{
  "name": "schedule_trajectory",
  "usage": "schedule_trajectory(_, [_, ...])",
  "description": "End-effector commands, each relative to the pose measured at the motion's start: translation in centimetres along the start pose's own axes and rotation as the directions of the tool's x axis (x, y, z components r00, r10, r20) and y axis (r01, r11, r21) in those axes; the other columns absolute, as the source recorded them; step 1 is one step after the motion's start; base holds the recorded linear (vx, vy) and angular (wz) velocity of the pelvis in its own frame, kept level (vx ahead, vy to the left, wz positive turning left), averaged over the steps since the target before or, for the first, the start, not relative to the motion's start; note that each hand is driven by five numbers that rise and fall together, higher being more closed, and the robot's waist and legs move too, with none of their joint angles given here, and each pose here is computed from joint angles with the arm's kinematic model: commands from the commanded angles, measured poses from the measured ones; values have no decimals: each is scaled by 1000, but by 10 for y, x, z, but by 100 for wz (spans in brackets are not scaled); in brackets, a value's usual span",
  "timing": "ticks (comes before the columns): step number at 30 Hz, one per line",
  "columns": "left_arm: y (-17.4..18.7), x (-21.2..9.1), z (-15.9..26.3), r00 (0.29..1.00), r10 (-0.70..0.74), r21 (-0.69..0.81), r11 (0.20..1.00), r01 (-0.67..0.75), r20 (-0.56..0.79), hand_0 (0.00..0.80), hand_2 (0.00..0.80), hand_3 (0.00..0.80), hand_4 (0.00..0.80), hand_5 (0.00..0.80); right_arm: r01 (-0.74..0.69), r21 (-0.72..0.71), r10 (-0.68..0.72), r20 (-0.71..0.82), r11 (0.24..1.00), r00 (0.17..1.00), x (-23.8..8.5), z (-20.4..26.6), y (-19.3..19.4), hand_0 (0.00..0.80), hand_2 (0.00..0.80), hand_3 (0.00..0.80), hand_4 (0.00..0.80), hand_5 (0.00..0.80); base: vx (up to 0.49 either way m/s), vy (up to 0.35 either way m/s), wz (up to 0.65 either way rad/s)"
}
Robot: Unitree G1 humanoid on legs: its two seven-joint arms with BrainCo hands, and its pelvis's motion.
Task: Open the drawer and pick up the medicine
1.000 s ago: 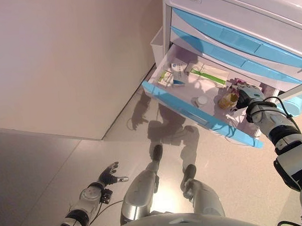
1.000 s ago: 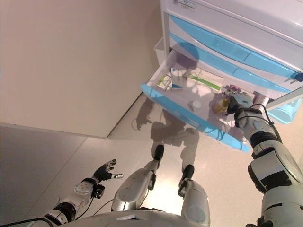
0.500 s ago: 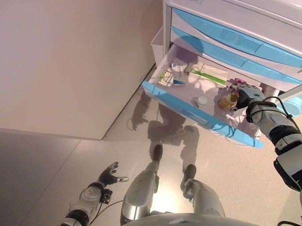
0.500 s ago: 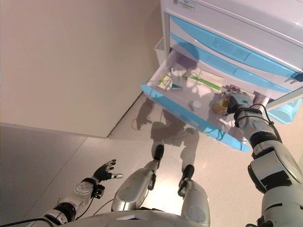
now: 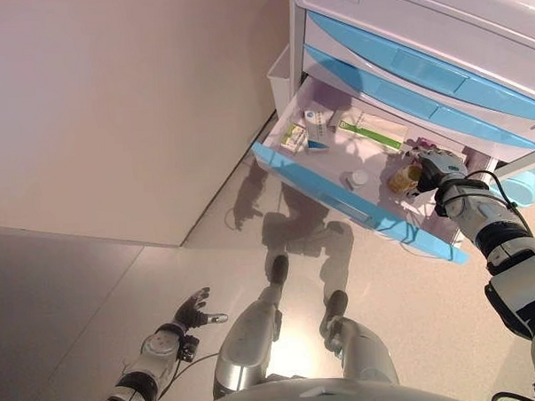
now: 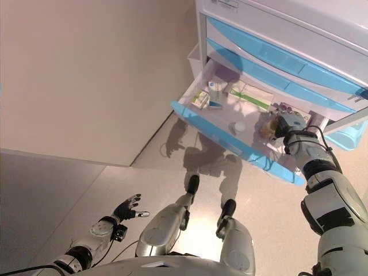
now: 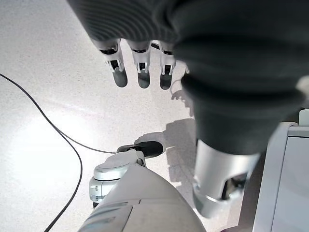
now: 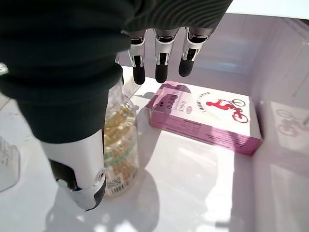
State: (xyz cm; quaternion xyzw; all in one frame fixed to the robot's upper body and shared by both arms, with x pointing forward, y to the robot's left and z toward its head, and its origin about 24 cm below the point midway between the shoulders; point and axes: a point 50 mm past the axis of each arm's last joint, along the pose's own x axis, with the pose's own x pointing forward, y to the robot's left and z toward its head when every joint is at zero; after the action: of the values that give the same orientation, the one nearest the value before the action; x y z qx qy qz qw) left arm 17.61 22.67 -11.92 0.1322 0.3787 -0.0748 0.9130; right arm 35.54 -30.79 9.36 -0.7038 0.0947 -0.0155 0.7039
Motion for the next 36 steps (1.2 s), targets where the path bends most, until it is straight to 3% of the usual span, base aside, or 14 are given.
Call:
schedule_trajectory(1, [3, 1, 4, 1000, 2, 1, 1000, -2, 20, 0, 0, 0, 0, 0, 73, -27, -72, 46, 997, 996, 6, 5, -26, 0, 0, 0, 0, 0, 0, 0, 0])
schedule_trajectory(8, [3, 1, 4, 1000, 1, 2, 1000, -1, 20, 0, 0, 0, 0, 0, 71, -25, -70, 45, 997, 997, 6, 5, -26, 0, 0, 0, 0, 0, 0, 0, 0])
schedule_trajectory(9, [3, 2, 5, 1000, 2, 1, 1000, -2, 20, 0, 0, 0, 0, 0, 71, -27, -70, 45, 997, 997, 6, 5, -26, 279, 279, 279, 279, 279, 0, 0, 0])
schedule_trajectory(10, [3, 2, 5, 1000, 2, 1, 1000, -2, 20, 0, 0, 0, 0, 0, 72, -27, -71, 46, 997, 996, 6, 6, -26, 477, 477, 477, 477, 477, 0, 0, 0])
schedule_trajectory(11, [3, 2, 5, 1000, 2, 2, 1000, -2, 21, 0, 0, 0, 0, 0, 72, -27, -71, 47, 997, 996, 6, 6, -26, 787, 787, 787, 787, 787, 0, 0, 0])
schedule_trajectory(29, [4, 1, 3, 1000, 1, 3, 1000, -1, 16, 0, 0, 0, 0, 0, 59, -35, -57, 57, 998, 997, 5, 7, -24, 800, 800, 800, 800, 800, 0, 0, 0])
schedule_trajectory(36, [8, -2, -1, 1000, 6, 3, 1000, -6, 7, 0, 0, 0, 0, 0, 70, -75, -53, 213, 995, 976, 4, 27, -34, 800, 800, 800, 800, 800, 0, 0, 0])
